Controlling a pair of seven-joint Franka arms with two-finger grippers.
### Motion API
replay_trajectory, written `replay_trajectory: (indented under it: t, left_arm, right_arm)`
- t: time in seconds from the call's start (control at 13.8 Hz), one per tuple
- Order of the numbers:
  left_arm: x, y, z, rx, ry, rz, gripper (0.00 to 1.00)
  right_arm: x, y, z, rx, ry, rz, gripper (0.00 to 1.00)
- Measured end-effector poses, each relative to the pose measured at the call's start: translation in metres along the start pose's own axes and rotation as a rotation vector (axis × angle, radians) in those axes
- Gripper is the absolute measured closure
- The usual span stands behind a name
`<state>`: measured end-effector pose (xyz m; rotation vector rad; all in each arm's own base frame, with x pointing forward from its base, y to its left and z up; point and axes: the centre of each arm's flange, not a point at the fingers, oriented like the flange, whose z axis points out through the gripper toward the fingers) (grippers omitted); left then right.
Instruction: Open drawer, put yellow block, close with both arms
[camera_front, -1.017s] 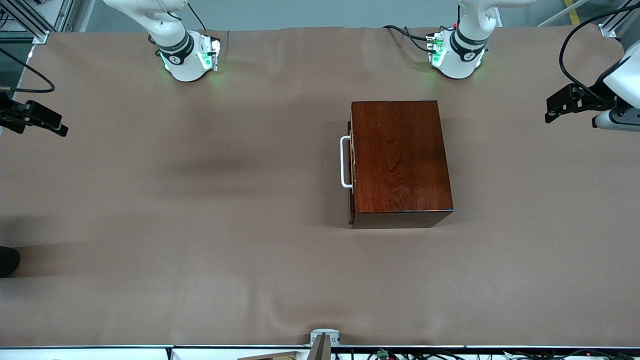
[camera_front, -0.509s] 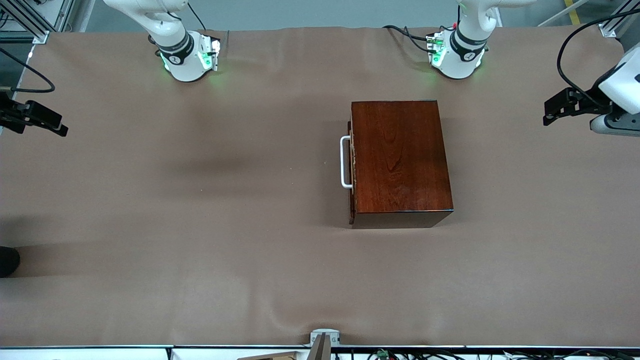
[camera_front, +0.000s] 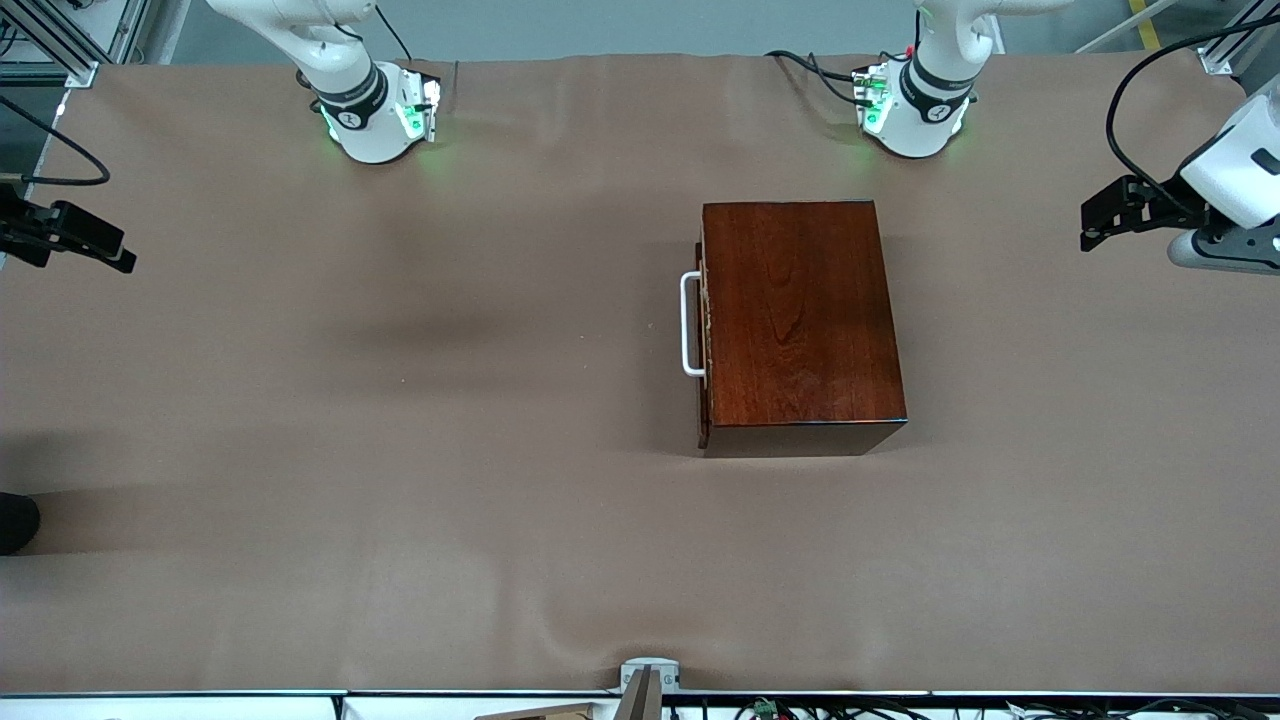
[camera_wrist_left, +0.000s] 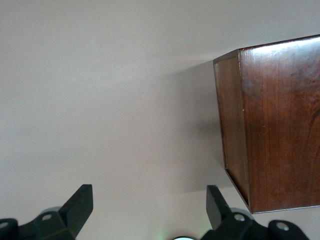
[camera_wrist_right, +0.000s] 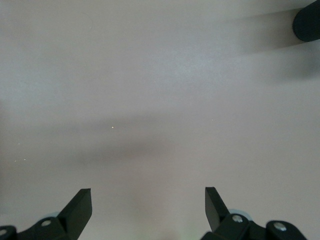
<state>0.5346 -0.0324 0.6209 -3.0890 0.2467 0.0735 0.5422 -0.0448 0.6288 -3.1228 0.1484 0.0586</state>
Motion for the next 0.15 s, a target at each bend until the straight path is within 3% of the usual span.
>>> replay_trajectory:
  t: [0.15]
  left_arm:
    - [0.0,0.0,0.0,0.0,0.0,0.0,0.0]
  right_arm:
    - [0.0,0.0,0.0,0.0,0.0,0.0,0.0]
